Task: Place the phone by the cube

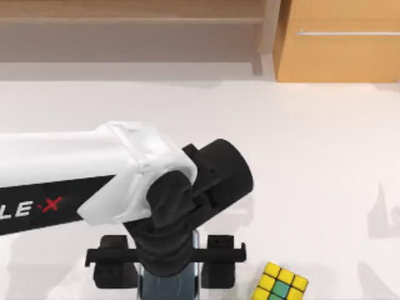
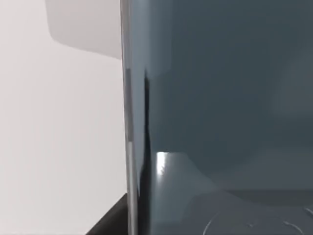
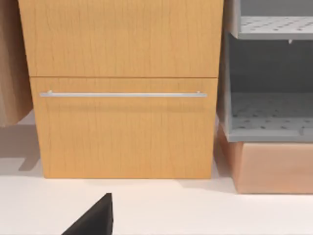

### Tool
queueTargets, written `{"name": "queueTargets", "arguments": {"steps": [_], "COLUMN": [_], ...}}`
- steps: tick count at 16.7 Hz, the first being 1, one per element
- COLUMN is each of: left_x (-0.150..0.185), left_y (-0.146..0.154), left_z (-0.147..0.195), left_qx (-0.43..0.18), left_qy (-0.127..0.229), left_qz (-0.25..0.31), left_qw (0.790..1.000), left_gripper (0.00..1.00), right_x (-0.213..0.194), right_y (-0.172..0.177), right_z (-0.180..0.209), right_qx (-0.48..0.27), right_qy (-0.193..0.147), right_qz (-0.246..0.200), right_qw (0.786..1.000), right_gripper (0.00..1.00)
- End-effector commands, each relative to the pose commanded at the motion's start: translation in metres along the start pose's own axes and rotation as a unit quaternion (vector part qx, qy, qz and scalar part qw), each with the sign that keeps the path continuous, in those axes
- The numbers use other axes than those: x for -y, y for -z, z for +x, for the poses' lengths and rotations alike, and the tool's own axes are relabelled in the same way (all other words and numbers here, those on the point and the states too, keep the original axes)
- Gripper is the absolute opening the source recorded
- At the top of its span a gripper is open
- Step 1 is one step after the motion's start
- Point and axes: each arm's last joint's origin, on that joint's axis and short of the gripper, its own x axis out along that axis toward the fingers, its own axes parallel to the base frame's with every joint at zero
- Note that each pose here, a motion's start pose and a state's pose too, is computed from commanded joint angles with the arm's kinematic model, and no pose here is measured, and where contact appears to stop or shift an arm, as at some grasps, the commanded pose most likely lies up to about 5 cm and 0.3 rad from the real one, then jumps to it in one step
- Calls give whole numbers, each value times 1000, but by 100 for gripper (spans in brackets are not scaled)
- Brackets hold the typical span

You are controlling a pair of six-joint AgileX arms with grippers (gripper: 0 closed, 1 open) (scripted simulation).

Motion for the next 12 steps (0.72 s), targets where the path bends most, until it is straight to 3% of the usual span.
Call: {"name": "queueTargets", "arguments": {"steps": [12], "left_x": [5], "left_y": [-4], "left_z": [-24], "left_qx": [39], "left_qy": [54], "left_qz": [-1], "left_qw": [998], "left_gripper": [0], "right_x": [0], "right_y": [0], "right_z": [0], "right_qx": [0], "right_qy": [0], "right_qz": [0], "right_qw": [1000], "right_gripper": [100]}}
